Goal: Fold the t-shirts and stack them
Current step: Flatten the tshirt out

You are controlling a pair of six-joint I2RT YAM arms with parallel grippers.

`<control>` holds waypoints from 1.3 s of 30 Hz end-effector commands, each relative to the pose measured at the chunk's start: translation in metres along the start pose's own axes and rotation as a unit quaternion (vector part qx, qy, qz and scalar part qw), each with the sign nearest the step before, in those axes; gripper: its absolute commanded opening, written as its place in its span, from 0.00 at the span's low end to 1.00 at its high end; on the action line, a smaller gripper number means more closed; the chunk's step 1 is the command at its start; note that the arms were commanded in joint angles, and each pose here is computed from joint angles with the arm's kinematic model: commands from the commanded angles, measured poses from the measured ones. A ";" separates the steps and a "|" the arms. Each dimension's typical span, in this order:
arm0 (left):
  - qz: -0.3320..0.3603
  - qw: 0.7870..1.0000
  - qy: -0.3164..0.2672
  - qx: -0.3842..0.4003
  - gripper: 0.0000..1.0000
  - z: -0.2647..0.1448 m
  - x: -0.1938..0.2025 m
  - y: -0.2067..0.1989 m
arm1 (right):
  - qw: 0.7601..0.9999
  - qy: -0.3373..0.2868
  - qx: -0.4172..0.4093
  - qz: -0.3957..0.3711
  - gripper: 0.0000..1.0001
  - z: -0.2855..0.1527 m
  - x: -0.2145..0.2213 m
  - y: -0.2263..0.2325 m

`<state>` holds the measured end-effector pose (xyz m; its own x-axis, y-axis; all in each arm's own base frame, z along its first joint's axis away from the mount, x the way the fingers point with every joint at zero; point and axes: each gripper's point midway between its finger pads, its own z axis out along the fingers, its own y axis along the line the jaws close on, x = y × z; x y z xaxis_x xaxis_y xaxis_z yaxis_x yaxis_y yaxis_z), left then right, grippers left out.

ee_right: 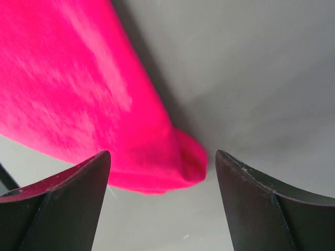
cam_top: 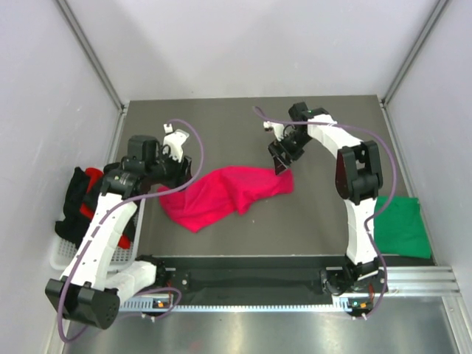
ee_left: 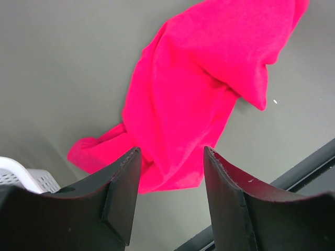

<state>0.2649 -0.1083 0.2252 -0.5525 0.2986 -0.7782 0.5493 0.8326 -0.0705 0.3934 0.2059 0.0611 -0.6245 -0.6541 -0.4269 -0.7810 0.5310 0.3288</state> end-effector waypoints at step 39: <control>-0.020 0.998 -0.041 -0.033 0.56 -0.013 -0.007 0.017 | 0.993 0.116 -0.008 -0.020 0.36 0.016 0.048 0.001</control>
<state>0.2650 -0.0889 0.2285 -0.5562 0.2481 -0.7932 0.4848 0.8721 -0.0672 0.3617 0.1807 0.0350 -0.6104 -0.7550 -0.2396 -0.7779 0.5144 0.3611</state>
